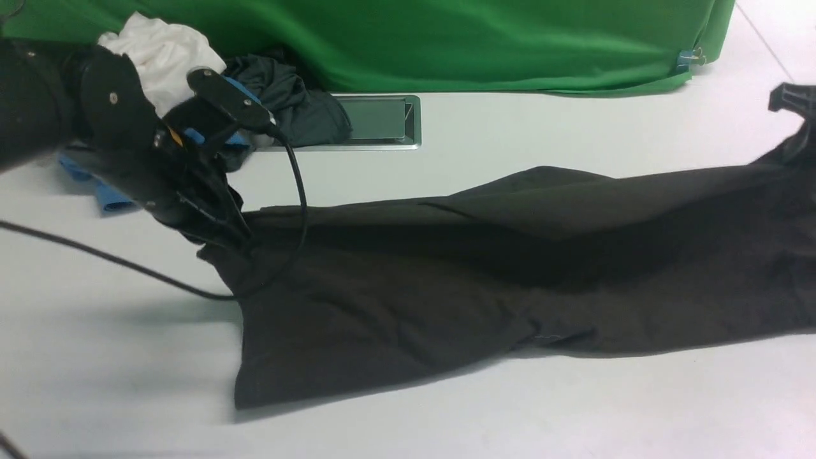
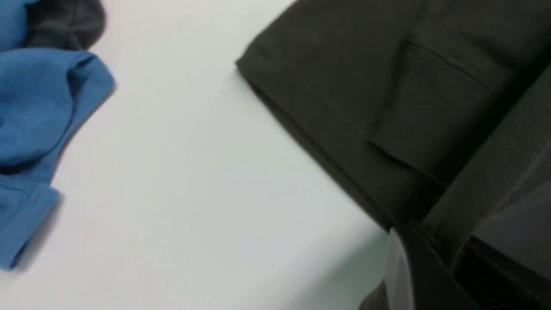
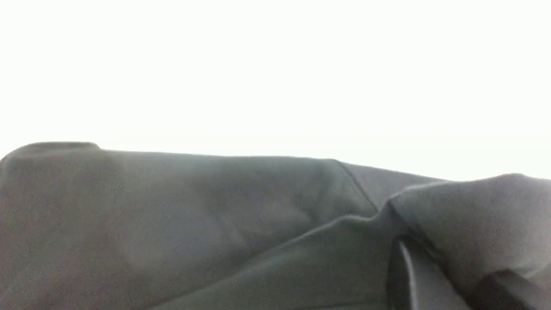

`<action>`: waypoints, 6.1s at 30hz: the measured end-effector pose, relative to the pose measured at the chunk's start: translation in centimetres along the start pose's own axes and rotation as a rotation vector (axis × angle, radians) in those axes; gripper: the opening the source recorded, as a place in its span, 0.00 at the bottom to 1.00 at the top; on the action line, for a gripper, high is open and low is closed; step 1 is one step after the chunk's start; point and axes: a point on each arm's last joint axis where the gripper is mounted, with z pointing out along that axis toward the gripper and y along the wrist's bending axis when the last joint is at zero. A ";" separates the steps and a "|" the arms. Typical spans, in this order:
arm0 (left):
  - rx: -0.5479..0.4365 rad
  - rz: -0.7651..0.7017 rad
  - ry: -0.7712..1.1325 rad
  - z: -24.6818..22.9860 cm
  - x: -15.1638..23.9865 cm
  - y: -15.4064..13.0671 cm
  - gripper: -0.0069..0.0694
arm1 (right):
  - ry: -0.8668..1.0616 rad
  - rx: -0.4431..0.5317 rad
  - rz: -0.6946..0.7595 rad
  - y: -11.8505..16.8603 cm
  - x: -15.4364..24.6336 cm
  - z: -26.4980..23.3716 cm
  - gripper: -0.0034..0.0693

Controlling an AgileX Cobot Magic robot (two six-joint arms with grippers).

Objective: Fold a long-sleeved shirt on a white desktop.
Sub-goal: 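Fold the black garment in half by bringing its near edge over to the far edge, then pull the folded dark garment lengthwise by its ends to straighten it flat on the table, then fold the right end of the dark garment over onto its left end with the right gripper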

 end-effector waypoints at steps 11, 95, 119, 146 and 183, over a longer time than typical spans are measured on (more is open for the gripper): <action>-0.015 0.012 0.009 3.8 -1.5 1.6 0.13 | 0.003 -0.009 -0.043 1.9 -2.5 4.8 0.25; 0.314 0.117 -0.149 -5.0 0.3 -13.4 0.12 | 0.125 0.136 -0.349 -6.3 3.1 7.2 1.00; 0.303 0.117 -0.168 -5.1 0.1 -13.4 0.12 | 0.123 0.146 -0.252 -7.3 3.0 5.8 0.91; 0.289 0.143 -0.159 -5.1 0.2 -13.2 0.12 | 0.167 0.046 -0.251 -7.9 3.2 7.3 0.17; 0.123 0.098 -0.172 -10.0 2.5 -11.6 0.12 | -0.071 -0.445 -0.310 8.0 8.7 -13.5 0.17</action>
